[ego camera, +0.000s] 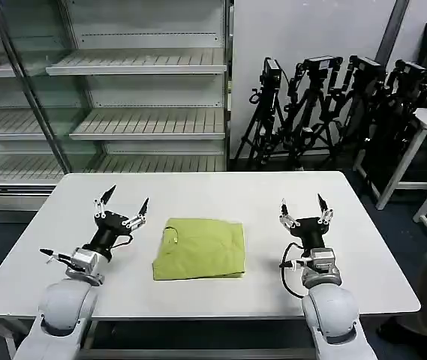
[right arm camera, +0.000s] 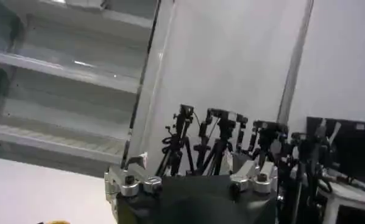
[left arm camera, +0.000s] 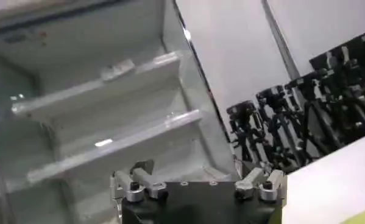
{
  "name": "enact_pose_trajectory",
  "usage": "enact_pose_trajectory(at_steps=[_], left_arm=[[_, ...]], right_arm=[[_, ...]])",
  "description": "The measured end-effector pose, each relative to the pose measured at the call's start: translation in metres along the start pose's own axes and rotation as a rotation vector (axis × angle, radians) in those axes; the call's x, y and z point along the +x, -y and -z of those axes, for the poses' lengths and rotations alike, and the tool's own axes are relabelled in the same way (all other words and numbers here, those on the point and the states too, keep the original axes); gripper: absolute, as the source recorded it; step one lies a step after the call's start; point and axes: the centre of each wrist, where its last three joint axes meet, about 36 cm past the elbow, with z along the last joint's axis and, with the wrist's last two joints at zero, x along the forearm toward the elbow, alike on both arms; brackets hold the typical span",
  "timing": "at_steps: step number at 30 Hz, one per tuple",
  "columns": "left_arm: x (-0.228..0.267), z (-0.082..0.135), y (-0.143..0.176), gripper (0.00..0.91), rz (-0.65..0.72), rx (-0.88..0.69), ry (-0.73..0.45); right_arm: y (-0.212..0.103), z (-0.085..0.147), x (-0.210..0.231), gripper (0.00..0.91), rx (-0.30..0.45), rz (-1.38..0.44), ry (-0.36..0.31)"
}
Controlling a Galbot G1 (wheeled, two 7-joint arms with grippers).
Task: Fold and organize the clothes.
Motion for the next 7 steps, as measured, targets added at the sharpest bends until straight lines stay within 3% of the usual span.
enact_pose_trajectory(at_steps=[7], left_arm=[[0.018,-0.011,0.003,0.907,0.029,-0.042,0.019]], right_arm=[[-0.011,-0.006,0.002,0.907,0.010,0.019,0.018]])
